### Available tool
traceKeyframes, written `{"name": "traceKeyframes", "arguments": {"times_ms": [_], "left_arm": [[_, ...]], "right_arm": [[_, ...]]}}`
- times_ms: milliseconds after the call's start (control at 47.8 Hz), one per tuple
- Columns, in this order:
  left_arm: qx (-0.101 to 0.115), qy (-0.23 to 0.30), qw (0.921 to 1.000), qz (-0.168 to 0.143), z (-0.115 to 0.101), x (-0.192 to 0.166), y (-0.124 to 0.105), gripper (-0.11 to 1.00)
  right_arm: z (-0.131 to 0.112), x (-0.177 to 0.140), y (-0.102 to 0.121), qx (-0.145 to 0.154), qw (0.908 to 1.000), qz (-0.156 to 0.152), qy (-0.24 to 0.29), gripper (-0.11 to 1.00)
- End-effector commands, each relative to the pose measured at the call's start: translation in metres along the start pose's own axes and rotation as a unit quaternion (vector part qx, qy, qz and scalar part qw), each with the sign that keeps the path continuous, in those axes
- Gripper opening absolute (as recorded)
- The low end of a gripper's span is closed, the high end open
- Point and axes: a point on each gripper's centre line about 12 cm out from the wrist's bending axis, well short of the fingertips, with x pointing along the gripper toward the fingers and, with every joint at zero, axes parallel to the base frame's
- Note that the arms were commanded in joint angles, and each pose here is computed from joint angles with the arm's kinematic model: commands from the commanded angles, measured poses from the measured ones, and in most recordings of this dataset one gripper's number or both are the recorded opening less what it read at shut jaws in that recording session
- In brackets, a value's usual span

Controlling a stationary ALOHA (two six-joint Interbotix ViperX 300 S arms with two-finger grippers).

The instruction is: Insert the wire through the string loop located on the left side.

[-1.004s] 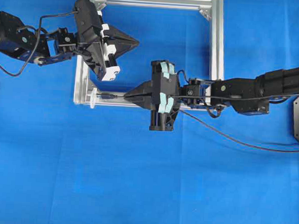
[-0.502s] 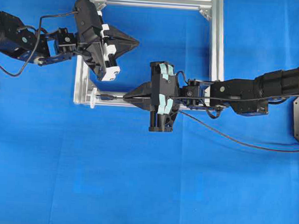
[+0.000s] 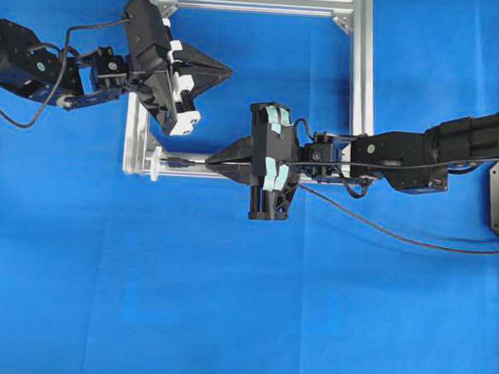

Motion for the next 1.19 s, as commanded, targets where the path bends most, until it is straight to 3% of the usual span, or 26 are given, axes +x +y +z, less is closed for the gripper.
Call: {"name": "traceKeyframes", "arguments": {"times_ms": [0, 1172], "left_arm": [[-0.001, -0.025, 0.9997, -0.005, 0.0164, -0.0029, -0.0030, 0.00], [-0.001, -0.025, 0.9997, -0.004, 0.0165, -0.0029, -0.0025, 0.00]], "right_arm": [[0.0151, -0.0002, 0.0014, -0.001, 0.9997, 0.002, -0.023, 0.00], [0.0177, 0.0019, 0.0015, 0.000, 0.9996, 0.002, -0.028, 0.00]]}}
